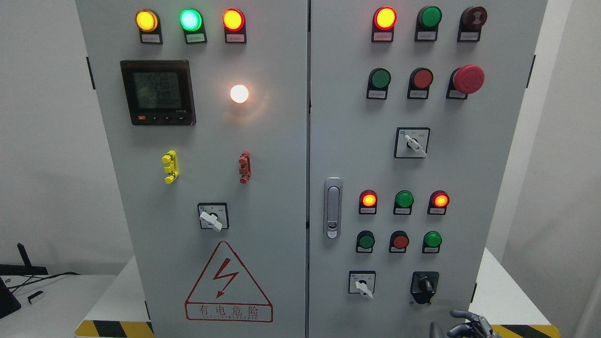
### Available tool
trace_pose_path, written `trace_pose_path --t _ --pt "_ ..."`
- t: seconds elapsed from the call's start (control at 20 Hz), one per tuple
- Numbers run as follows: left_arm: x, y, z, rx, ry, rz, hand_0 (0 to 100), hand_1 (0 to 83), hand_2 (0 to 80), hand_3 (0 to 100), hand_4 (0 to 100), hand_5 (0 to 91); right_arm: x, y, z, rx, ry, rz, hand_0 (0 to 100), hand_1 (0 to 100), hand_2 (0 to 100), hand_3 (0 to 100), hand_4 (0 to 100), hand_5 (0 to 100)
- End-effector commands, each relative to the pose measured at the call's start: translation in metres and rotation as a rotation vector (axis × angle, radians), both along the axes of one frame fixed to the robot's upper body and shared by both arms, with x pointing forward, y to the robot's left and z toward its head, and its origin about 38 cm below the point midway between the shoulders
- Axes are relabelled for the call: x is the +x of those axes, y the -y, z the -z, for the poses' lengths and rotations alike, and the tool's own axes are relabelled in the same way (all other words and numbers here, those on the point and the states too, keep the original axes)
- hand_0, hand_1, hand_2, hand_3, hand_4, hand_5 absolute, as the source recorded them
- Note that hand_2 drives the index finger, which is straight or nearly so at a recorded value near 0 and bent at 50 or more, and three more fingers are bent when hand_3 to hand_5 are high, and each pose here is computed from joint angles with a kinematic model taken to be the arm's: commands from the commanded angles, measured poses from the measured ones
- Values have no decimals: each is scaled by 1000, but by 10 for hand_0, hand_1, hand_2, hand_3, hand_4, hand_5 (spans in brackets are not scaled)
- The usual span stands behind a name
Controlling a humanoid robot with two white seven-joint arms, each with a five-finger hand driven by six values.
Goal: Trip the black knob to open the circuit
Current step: 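Raise the right hand up toward the black rotary knob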
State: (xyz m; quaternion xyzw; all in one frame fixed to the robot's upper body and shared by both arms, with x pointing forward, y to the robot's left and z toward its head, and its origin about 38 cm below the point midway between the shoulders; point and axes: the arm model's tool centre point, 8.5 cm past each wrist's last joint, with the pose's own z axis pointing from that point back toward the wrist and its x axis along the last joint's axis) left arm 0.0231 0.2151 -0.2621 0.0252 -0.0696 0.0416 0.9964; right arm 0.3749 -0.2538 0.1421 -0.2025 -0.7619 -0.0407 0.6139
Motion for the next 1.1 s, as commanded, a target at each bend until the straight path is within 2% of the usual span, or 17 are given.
trace_pose_path --t 0.0,1.05 --pt "0 1 0 -1 -1 31 120 389 0 0 0 0 9 -3 4 5 -18 -2 213 746 422 716 707 822" --pt "0 0 0 0 1 31 120 389 0 0 0 0 21 2 1 12 -46 30 224 743 416 714 704 813"
